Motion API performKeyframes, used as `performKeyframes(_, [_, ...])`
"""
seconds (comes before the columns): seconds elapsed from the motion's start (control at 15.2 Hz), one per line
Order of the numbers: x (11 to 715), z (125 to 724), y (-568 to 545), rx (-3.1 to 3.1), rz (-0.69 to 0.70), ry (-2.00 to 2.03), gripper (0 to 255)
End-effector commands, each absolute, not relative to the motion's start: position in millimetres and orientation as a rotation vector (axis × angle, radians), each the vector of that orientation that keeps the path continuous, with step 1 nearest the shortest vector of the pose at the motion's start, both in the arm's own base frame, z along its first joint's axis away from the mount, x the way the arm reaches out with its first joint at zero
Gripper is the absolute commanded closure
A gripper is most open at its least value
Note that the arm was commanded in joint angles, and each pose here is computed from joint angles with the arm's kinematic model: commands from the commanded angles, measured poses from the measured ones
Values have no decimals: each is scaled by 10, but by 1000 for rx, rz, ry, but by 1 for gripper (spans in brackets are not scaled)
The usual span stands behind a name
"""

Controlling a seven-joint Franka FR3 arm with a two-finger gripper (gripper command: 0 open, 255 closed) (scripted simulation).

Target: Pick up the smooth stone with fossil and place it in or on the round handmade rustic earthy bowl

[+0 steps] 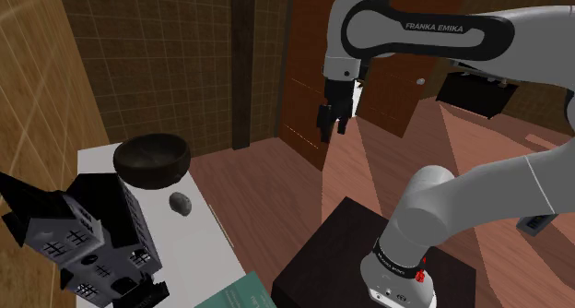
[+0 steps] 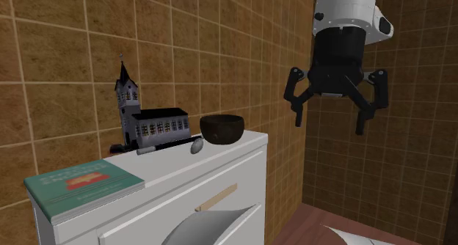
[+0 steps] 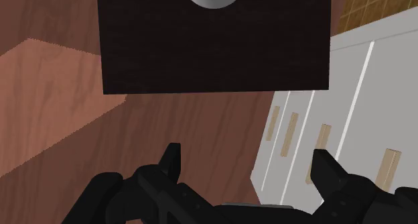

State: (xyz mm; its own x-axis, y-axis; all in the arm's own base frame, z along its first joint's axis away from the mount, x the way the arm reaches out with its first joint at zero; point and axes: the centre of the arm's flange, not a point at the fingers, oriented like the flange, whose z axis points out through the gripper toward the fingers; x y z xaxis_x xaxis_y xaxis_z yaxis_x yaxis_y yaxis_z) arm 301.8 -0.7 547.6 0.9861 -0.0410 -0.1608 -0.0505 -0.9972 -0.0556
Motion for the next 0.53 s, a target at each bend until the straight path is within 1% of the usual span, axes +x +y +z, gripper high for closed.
performKeyframes(0.0, [3018,5476,-7,-3071,247,71,0])
performKeyframes(0.46, [3479,5200,679,-3033,226,-2,0])
